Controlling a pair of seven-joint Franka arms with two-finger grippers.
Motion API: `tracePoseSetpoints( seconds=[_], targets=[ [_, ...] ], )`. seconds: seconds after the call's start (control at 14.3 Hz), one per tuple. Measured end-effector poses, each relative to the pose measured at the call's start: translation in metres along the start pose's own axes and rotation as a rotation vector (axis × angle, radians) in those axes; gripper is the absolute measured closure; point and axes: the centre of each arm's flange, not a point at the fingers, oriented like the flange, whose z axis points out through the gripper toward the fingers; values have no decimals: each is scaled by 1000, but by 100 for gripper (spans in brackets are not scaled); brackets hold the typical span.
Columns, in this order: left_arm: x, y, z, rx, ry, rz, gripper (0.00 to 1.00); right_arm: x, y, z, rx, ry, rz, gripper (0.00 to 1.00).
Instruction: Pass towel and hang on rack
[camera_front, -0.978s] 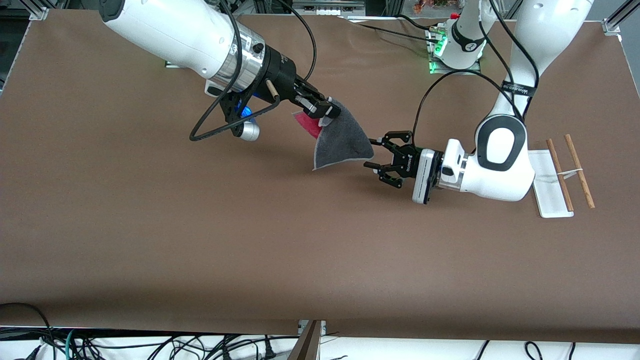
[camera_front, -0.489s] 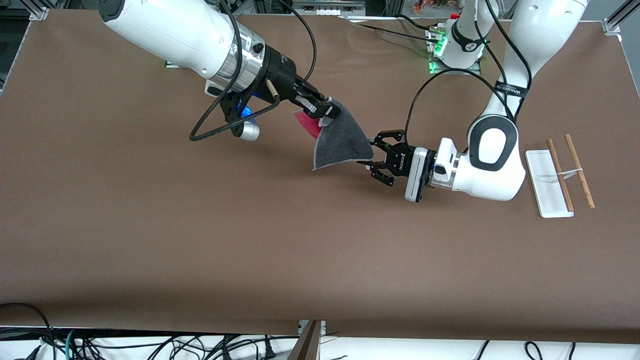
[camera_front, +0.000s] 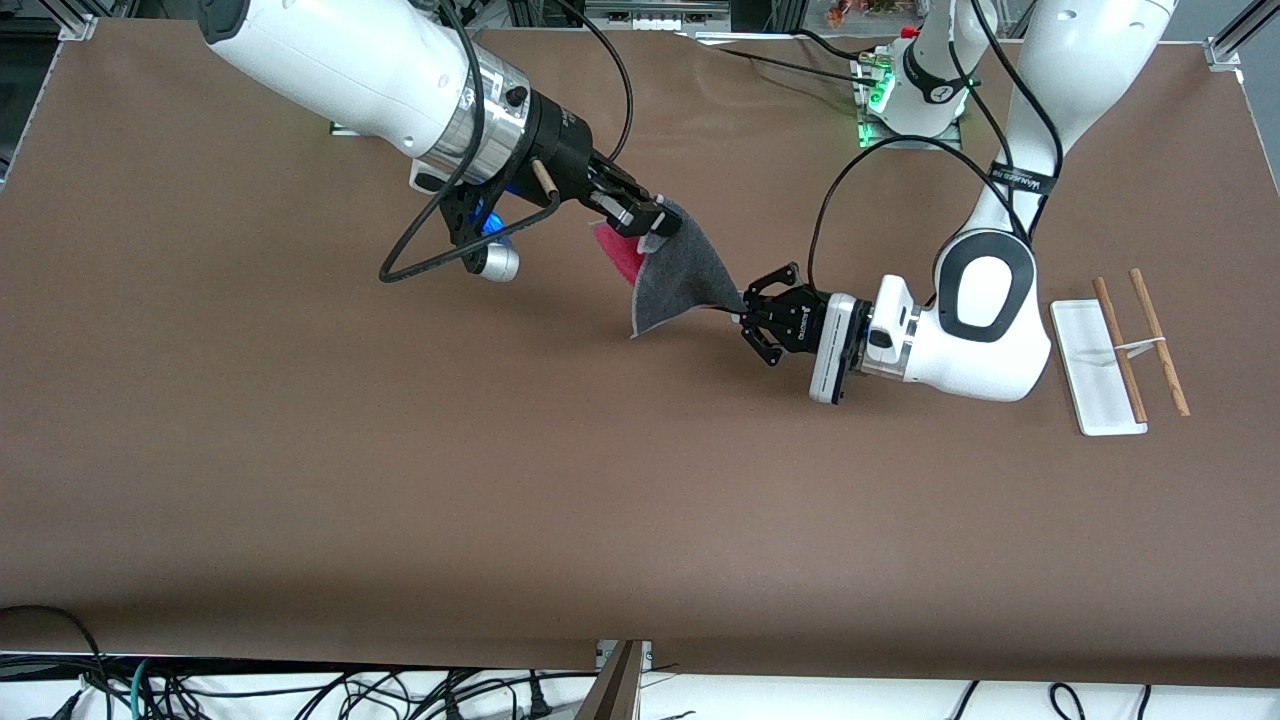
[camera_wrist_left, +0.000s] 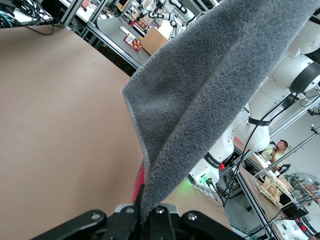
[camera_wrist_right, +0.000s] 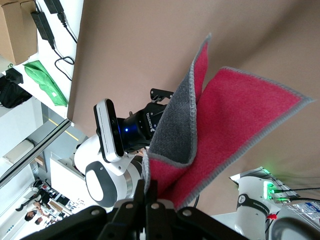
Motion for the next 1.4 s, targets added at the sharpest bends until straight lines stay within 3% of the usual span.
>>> tracePoseSetpoints(
  seconds=[0.07,0.35,0.91,1.12,1.4],
  targets=[
    [0,0,0,0,0,0,96,0,0,0,0,0,0,98],
    [0,0,-1,1,1,0,97,1,-1,0,6,1,2,81],
    [-1,-2,-7,11,2,-1,97,18,-4,-11,28,18,31,1],
    [8,-1,-29,63,-89,33,97,50,-5,-32,32,42,40,0],
    [37,21,-73,102,-325,55,97,101,-2,-66,27,74,-60,0]
  ],
)
